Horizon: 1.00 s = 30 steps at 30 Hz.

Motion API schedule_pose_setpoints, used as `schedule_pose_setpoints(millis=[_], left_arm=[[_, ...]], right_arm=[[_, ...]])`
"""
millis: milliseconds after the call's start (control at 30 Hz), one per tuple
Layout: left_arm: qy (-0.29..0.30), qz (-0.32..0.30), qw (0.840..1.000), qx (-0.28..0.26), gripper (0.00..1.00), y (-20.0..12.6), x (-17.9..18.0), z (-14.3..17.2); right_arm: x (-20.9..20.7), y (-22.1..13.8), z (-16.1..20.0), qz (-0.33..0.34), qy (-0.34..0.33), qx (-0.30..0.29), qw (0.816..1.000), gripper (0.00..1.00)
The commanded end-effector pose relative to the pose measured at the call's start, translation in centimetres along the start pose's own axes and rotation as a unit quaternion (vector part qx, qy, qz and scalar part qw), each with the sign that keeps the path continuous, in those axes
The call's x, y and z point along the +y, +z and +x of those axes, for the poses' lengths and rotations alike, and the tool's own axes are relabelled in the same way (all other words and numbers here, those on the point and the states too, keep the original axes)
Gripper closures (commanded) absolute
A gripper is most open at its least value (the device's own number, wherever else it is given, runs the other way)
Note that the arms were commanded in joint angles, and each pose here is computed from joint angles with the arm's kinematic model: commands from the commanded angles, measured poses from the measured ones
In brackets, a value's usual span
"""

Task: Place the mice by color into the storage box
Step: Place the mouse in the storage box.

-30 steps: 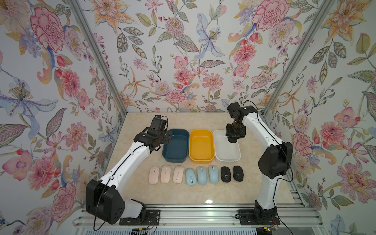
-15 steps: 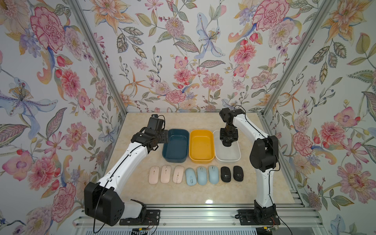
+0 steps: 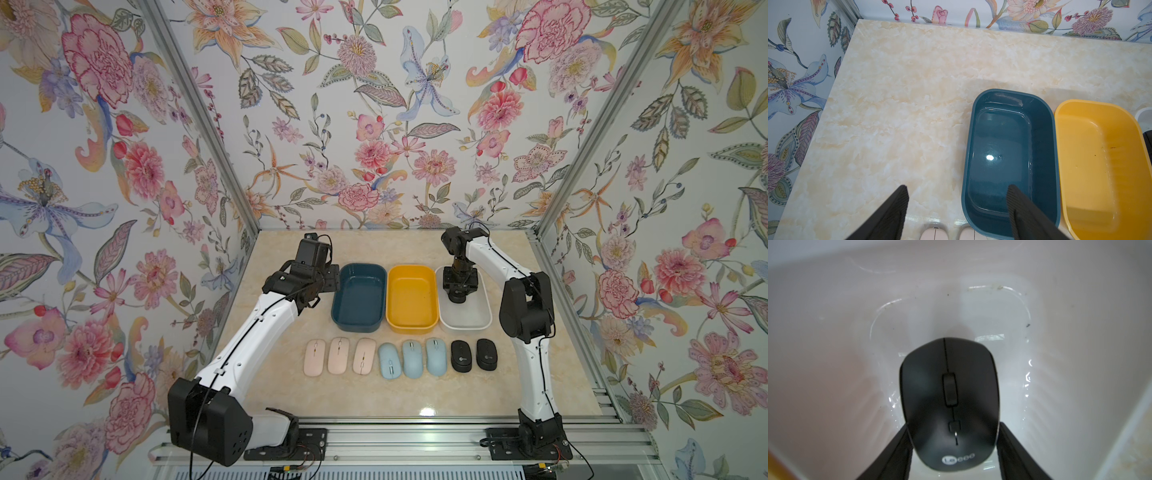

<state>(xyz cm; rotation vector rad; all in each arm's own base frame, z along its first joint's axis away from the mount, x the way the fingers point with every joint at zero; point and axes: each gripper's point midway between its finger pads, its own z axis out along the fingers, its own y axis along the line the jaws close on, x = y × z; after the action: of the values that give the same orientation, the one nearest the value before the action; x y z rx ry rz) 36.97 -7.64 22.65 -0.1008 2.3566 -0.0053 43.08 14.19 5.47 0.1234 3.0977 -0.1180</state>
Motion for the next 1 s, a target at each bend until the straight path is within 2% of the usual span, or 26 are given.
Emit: schedule_pose_setpoints(millis=[0, 167, 367, 500, 733, 967], left_arm=[[0.006, 0.000, 1.000, 0.006, 0.22, -0.6, 0.6, 0.6], [0.005, -0.003, 1.000, 0.007, 0.22, -0.6, 0.9, 0.7], [0.003, -0.004, 1.000, 0.005, 0.22, -0.8, 1.2, 0.5], [0.003, -0.004, 1.000, 0.004, 0.22, -0.8, 1.3, 0.4], [0.003, -0.001, 1.000, -0.001, 0.22, -1.0, 1.1, -0.2], [0.006, 0.008, 1.000, -0.010, 0.22, -1.3, 0.7, -1.2]], right_arm=[[0.7, 0.2, -0.5, -0.004, -0.005, -0.002, 1.000, 0.42], [0.9, 0.9, -0.6, -0.003, -0.006, 0.001, 1.000, 0.35], [0.9, 1.2, -0.7, -0.001, -0.009, 0.003, 1.000, 0.22], [0.7, 0.6, -0.9, 0.003, -0.010, -0.003, 1.000, 0.22], [-0.5, -5.3, -1.1, 0.009, -0.014, -0.057, 0.998, 0.23], [-4.3, -10.1, 2.9, 0.031, 0.006, -0.092, 0.995, 0.24]])
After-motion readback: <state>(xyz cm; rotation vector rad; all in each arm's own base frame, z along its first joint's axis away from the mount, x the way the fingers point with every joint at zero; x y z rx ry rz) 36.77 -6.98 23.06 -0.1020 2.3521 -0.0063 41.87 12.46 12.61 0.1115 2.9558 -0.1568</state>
